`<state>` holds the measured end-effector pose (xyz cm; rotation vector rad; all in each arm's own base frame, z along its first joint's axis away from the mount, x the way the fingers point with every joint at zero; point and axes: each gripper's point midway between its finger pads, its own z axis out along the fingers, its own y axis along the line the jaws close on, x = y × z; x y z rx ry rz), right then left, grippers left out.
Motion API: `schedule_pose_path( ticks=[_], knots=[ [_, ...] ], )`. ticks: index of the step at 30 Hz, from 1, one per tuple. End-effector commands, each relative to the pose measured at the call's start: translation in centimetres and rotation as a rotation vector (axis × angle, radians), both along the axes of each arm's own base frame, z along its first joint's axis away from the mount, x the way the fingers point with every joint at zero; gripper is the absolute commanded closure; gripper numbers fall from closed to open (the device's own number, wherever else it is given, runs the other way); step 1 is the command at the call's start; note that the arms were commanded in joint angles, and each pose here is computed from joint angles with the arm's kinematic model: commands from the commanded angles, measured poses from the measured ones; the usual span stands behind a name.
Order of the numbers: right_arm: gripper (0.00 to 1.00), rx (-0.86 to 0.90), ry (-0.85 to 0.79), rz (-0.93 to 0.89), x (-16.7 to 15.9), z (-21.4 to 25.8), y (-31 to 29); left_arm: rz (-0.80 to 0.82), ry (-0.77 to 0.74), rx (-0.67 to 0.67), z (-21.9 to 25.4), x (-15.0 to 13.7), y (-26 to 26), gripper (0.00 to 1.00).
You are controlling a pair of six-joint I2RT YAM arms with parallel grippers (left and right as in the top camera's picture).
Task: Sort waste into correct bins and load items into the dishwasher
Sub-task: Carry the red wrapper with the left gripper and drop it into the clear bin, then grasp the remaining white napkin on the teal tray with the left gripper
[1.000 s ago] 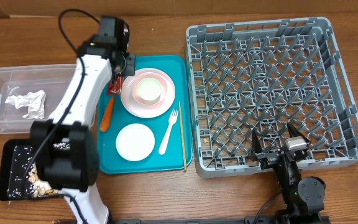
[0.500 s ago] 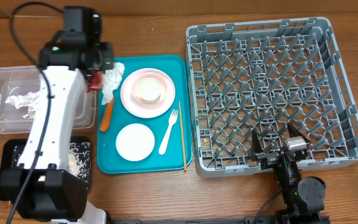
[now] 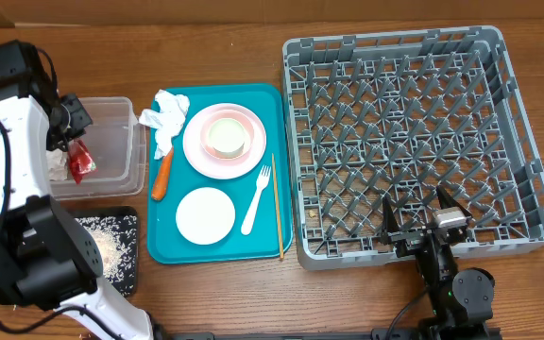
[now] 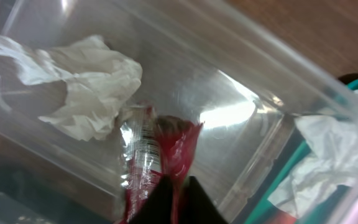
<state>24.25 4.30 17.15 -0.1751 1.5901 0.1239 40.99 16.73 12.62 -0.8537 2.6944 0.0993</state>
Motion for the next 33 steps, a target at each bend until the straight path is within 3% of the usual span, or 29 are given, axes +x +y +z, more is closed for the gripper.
schedule_pose_path(
  ticks=[1, 2, 7, 10, 13, 15, 16, 21, 27, 30, 33],
  knots=[
    [0.0, 0.0, -0.004, -0.009, 0.0, -0.2, -0.2, 0.001, -0.021, -0.06, -0.2, 0.6, -0.6, 0.58],
    [0.0, 0.0, -0.004, -0.009, 0.0, -0.2, -0.2, -0.006, -0.038, -0.074, 0.2, 0.8, -0.9, 0.48],
    [0.0, 0.0, -0.004, -0.009, 0.0, -0.2, -0.2, -0.06, -0.16, -0.15, 5.0, 1.8, -3.0, 0.26],
    [0.0, 0.0, -0.004, -0.009, 0.0, -0.2, -0.2, -0.146, -0.28, -0.244, 9.1, 2.2, -6.4, 0.16],
    [0.0, 0.0, -0.004, -0.009, 0.0, -0.2, -0.2, -0.232, -0.342, -0.235, 12.2, 2.0, -9.8, 0.12],
    [0.0, 0.0, -0.004, -0.009, 0.0, -0.2, -0.2, -0.29, -0.356, -0.231, 12.9, 2.1, -11.8, 0.01],
    [0.0, 0.0, -0.004, -0.009, 0.0, -0.2, -0.2, -0.326, -0.366, -0.226, 13.1, 2.5, -12.9, 0.0],
    [0.0, 0.0, -0.004, -0.009, 0.0, -0.2, -0.2, -0.452, -0.338, -0.227, 11.8, 3.7, -18.1, 0.0],
    [0.0, 0.0, -0.004, -0.009, 0.0, -0.2, -0.2, -0.536, -0.202, -0.051, 6.7, 5.3, -20.6, 0.27],
    [0.0, 0.0, -0.004, -0.009, 0.0, -0.2, -0.2, -0.517, -0.111, 0.086, 4.1, 5.7, -19.3, 0.48],
    [0.0, 0.0, -0.004, -0.009, 0.0, -0.2, -0.2, -0.508, -0.054, 0.101, 1.7, 5.9, -18.7, 0.47]
  ],
)
